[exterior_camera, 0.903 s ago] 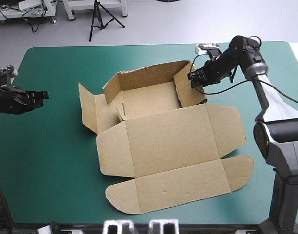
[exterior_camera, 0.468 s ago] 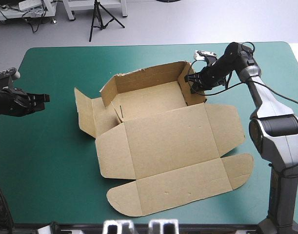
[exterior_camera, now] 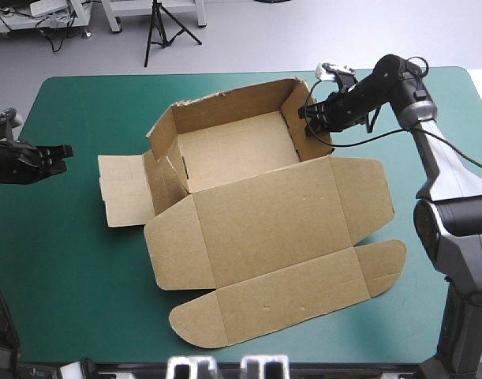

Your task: Fold the box

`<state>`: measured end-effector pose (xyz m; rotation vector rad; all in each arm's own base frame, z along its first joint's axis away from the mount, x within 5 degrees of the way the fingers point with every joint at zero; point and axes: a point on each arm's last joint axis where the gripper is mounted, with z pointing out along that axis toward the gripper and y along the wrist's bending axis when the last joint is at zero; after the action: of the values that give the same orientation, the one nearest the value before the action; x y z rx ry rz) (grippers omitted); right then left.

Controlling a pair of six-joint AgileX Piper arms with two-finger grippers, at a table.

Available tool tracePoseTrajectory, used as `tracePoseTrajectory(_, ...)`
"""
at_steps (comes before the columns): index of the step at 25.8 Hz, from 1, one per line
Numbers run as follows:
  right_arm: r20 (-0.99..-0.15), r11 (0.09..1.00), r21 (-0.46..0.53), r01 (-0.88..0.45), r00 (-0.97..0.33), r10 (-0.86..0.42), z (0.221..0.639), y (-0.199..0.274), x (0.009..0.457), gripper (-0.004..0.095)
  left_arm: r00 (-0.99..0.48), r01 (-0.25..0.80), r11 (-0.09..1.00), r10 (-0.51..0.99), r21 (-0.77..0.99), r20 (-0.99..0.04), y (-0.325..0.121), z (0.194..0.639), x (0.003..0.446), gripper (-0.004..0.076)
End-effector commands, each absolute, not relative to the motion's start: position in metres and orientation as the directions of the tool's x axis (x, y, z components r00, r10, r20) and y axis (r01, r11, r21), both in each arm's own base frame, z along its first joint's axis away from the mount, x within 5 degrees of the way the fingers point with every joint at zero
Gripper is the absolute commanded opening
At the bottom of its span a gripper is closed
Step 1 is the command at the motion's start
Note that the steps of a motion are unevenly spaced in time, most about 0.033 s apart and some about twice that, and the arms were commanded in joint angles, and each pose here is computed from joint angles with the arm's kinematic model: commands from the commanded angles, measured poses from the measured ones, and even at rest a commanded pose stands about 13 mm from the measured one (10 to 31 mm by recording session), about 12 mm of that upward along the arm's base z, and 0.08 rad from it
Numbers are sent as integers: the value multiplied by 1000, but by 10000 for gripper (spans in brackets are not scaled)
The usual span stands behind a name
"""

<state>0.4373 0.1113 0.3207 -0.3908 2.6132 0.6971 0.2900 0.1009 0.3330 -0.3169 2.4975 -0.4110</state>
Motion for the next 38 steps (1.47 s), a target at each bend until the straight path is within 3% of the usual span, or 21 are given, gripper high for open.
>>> tracePoseTrajectory(1, -589, 795, 412, -446, -796, -141, 397, 108, 399, -16, -700, -135, 888, -400, -440, -592, 113, 354, 288, 10)
tracePoseTrajectory(7, -695, 805, 345, -483, -708, -127, 452, 99, 356, -17, -636, -89, 812, -492, -577, -595, 134, 353, 290, 10)
tracePoseTrajectory(15, -803, 815, 269, -513, -587, -105, 509, 87, 296, -16, -682, 82, 676, -498, -732, -536, 130, 336, 307, 10)
tracePoseTrajectory(19, -842, 814, 246, -526, -533, -90, 529, 83, 269, -17, -665, 216, 594, -492, -775, -562, 120, 344, 312, 10)
tracePoseTrajectory(27, -893, 835, 207, -510, -447, -52, 554, 75, 233, -16, -704, 313, 556, -408, -770, -581, 76, 352, 322, 10)
tracePoseTrajectory(30, -904, 842, 204, -500, -426, -35, 557, 73, 233, -16, -657, 424, 554, -357, -717, -664, 51, 379, 309, 10)
tracePoseTrajectory(38, -921, 822, 253, -510, -388, 42, 561, 78, 243, -16, -546, 537, 604, -285, -590, -788, 22, 431, 259, 10)
